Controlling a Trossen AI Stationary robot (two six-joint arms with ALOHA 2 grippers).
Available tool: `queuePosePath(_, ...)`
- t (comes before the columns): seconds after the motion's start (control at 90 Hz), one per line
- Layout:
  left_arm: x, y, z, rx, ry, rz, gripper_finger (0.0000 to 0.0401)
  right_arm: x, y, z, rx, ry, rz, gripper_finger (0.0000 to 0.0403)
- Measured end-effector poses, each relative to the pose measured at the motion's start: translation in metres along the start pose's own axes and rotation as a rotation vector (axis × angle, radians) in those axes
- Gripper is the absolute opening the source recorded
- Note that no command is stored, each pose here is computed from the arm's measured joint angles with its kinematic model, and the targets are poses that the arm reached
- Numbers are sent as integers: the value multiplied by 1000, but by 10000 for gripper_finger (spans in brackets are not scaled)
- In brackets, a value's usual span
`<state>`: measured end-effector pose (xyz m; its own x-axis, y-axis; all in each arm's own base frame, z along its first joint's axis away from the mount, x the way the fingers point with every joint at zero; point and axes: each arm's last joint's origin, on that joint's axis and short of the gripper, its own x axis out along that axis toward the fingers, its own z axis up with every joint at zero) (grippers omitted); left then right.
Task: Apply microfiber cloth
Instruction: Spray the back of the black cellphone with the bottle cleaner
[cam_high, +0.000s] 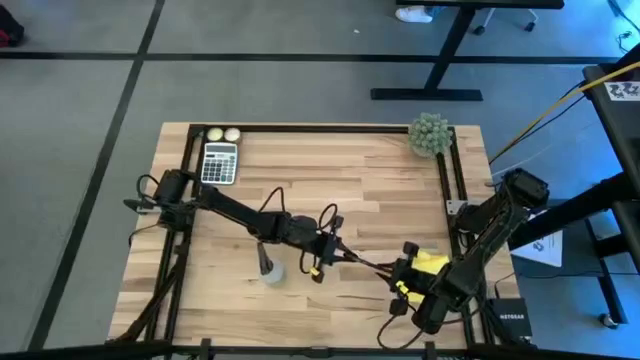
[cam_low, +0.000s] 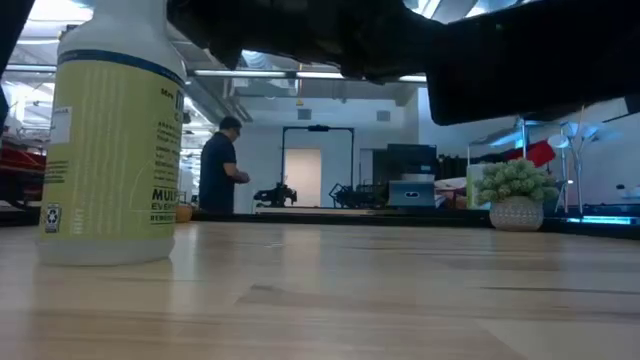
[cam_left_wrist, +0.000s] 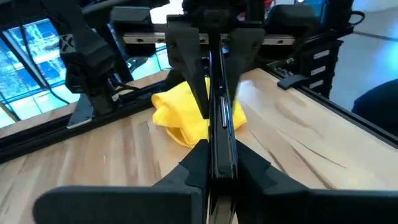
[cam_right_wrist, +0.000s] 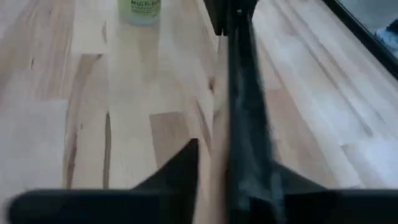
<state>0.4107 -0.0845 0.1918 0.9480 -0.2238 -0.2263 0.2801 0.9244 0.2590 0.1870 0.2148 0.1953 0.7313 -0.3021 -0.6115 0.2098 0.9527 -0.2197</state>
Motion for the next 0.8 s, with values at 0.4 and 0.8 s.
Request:
queuePosePath(0.4,-1,5,-12,-108,129,91,72,-1,-7,-6,-28,44,-51,8)
queuePosePath(0.8,-32,46,2,-513,221,219,176,4,-34,-6,-121,17,-293,4)
